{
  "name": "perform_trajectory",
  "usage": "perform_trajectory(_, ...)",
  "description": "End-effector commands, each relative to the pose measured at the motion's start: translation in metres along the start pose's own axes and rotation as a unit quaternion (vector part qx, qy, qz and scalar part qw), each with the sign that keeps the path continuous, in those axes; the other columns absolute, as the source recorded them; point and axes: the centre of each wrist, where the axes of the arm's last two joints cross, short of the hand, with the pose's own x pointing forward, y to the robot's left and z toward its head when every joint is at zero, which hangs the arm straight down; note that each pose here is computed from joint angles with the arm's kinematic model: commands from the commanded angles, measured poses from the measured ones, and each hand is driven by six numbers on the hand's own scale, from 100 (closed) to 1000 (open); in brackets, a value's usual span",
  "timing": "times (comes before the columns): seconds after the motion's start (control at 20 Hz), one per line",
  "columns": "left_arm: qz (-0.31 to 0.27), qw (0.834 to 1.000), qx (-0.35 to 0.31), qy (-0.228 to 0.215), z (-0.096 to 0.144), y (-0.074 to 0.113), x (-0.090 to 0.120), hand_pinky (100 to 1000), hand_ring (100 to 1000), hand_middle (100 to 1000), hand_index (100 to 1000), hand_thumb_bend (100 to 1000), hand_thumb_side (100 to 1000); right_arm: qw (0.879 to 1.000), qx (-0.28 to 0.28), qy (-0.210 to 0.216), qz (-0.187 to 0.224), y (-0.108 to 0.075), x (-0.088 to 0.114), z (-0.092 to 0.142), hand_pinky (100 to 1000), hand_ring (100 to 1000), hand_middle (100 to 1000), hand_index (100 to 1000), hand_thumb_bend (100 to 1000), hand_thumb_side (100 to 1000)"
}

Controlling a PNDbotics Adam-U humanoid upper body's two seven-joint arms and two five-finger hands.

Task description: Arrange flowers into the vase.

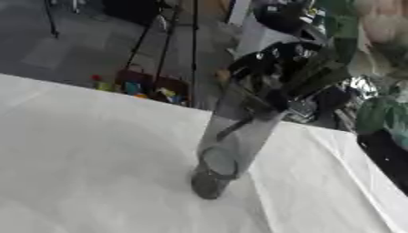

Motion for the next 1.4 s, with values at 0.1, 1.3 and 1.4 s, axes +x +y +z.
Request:
perform_trajectory(0.1,-0.001,1.000,0.001,-0.007,-0.003,0.002,0.003,686,1000,971,972,100,1000,1.000,-0.004,0.017,-0.004,-0.011,0.004,0.007,829,866,493,688,100,199)
perform_trajectory(1.3,0.006,1.000,-0.003,-0.002,-0.003,0.002,0.003,686,1000,971,972,100,1000,0.997,-0.010,-0.019,-0.074,-0.016,0.019,-0.007,835,873,494,718,100,313)
perform_trajectory(1.4,0.005,1.000,-0.003,-0.001,-0.003,0.003,0.003,686,1000,971,971,100,1000,0.998,-0.007,-0.018,-0.060,-0.016,0.018,-0.005,842,880,503,725,100,325)
